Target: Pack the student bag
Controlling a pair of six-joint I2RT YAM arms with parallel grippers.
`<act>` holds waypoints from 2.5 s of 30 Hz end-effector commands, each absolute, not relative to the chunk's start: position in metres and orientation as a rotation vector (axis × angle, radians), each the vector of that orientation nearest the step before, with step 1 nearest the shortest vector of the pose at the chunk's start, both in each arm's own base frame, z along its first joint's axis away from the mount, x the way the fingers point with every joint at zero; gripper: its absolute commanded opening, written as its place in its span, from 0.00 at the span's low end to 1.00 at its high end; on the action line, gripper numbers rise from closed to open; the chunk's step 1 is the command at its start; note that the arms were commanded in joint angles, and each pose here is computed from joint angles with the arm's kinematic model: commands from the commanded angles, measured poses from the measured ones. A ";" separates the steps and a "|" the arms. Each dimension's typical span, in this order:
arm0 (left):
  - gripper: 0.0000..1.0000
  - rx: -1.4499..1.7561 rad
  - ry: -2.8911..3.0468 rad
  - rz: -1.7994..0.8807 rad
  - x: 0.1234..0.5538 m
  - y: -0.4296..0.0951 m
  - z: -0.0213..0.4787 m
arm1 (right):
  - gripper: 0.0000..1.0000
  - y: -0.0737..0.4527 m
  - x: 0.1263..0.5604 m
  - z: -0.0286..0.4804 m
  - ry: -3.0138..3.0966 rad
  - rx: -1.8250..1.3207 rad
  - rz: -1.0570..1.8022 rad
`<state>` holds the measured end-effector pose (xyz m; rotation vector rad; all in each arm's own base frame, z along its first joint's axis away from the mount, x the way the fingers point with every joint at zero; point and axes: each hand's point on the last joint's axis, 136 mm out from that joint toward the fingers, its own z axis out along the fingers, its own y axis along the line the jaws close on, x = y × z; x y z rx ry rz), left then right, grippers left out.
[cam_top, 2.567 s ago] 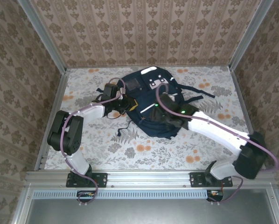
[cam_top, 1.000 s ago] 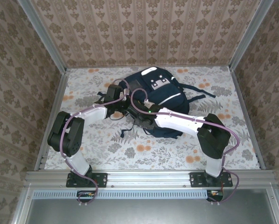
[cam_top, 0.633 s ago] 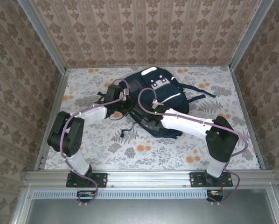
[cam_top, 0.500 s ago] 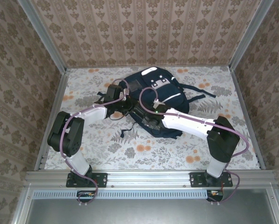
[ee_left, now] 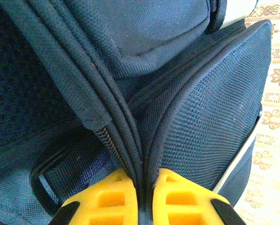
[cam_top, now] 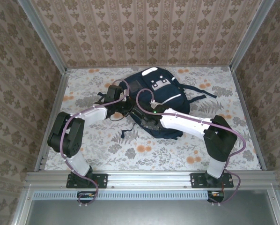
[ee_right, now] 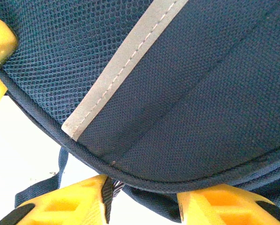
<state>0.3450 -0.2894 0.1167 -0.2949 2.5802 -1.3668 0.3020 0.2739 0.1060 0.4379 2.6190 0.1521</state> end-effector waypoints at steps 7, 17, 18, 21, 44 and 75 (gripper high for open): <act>0.07 -0.160 2.492 -1.451 0.344 -0.298 0.151 | 0.44 0.279 0.300 0.126 2.581 0.366 0.140; 0.07 -0.159 2.493 -1.453 0.343 -0.298 0.151 | 0.38 0.284 0.300 0.111 2.598 0.385 0.071; 0.07 -0.159 2.493 -1.454 0.343 -0.298 0.151 | 0.37 0.284 0.300 0.108 2.602 0.388 0.065; 0.07 -0.156 2.492 -1.458 0.342 -0.299 0.152 | 0.33 0.287 0.300 0.103 2.614 0.391 0.069; 0.07 -0.150 2.482 -1.472 0.342 -0.299 0.155 | 0.26 0.277 0.302 0.086 2.638 0.386 -0.035; 0.33 -0.351 2.492 -1.188 0.383 -0.215 0.132 | 0.02 0.275 0.303 0.121 2.688 -0.066 0.284</act>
